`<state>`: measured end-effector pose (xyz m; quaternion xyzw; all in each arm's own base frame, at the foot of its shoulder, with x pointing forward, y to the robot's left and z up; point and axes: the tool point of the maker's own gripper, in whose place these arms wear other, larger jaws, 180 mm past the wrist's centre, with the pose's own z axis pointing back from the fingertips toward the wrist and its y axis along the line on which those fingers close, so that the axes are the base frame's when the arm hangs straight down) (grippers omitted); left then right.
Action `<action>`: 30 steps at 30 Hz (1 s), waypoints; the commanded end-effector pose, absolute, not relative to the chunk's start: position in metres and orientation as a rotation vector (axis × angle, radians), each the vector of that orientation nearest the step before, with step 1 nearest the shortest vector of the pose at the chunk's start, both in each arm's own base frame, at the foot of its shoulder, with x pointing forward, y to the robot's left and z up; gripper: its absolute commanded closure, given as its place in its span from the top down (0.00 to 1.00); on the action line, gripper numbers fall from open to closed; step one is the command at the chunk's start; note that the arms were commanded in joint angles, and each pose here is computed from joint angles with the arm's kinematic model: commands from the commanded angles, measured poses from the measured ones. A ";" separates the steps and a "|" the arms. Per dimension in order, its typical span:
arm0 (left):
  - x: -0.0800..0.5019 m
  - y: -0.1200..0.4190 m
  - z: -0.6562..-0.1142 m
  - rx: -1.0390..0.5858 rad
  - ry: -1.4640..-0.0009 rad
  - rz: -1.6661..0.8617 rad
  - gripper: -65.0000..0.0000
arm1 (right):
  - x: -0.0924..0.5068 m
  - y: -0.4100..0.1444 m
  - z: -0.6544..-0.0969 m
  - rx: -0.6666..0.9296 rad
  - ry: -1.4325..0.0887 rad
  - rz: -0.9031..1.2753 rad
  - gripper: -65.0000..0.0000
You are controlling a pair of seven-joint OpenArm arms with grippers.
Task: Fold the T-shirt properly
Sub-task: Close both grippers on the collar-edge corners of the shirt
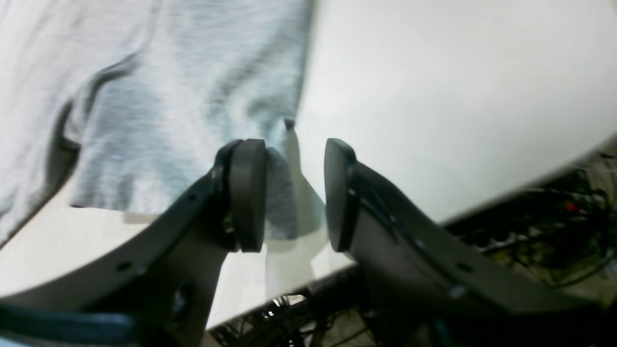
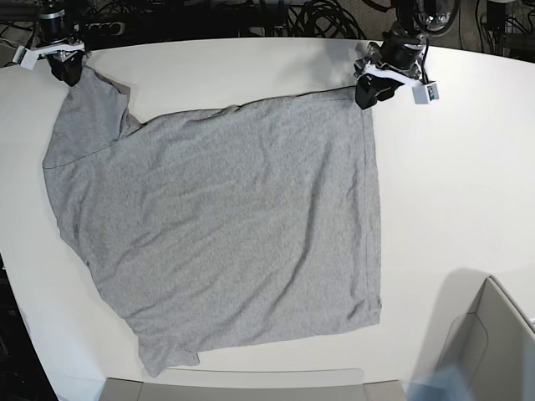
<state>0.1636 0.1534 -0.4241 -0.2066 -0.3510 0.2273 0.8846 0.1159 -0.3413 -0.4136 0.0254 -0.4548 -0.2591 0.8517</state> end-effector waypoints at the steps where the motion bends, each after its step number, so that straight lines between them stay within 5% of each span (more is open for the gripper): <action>1: 0.160 0.148 -0.424 -0.448 -0.701 0.454 0.48 | 0.092 -0.347 -0.432 0.009 -0.822 -0.577 0.33; 11: 0.173 0.124 -0.444 -0.546 -0.584 0.361 0.47 | 0.087 -0.347 -0.435 0.005 -0.809 -0.576 0.33; 15: 0.172 0.124 -0.450 -0.546 -0.562 0.367 0.28 | 0.086 -0.347 -0.435 0.005 -0.807 -0.574 0.32; 20: 0.170 0.126 -0.451 -0.541 -0.557 0.367 0.00 | 0.086 -0.347 -0.435 0.005 -0.806 -0.572 0.10; 22: 0.168 0.128 -0.452 -0.538 -0.547 0.369 0.00 | 0.086 -0.347 -0.435 0.006 -0.805 -0.574 0.01; 30: 0.164 0.128 -0.454 -0.534 -0.521 0.356 0.00 | 0.083 -0.341 -0.443 0.034 -0.731 -0.566 0.00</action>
